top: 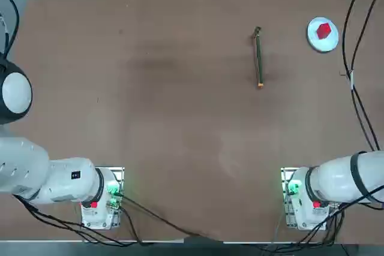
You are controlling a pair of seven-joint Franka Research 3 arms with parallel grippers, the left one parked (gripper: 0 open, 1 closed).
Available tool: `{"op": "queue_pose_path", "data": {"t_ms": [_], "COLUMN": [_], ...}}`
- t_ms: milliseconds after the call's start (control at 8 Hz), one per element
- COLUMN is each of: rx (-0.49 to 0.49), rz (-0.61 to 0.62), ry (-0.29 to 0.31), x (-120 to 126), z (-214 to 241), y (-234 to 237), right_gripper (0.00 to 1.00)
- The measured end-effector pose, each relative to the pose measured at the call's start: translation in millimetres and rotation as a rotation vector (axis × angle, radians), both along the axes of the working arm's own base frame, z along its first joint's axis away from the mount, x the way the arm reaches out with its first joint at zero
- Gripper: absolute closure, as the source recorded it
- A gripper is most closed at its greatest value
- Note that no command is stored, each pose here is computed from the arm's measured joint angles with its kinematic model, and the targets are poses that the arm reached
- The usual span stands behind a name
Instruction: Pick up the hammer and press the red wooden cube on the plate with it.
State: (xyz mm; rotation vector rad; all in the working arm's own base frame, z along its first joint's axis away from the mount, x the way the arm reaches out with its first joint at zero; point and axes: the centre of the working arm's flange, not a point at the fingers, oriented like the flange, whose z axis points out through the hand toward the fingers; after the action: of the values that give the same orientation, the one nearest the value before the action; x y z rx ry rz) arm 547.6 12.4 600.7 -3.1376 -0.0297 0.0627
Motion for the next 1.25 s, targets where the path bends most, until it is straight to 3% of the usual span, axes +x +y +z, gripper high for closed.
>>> {"op": "queue_pose_path", "data": {"t_ms": [375, 625, 875, 1250], "rx": [0.000, -0.002, -0.007, 0.005], "rz": [0.003, -0.005, -0.049, -0.159], "ry": [0.008, 0.040, 0.011, -0.065], "x": [1.1, 13.1, 32.0, 31.3], "z": [-3.1, -30.2, -89.2, -200.8], "y": [1.8, 20.9, 68.6, 123.9], "right_gripper": [0.00, 0.00, 0.00, 0.00]}}
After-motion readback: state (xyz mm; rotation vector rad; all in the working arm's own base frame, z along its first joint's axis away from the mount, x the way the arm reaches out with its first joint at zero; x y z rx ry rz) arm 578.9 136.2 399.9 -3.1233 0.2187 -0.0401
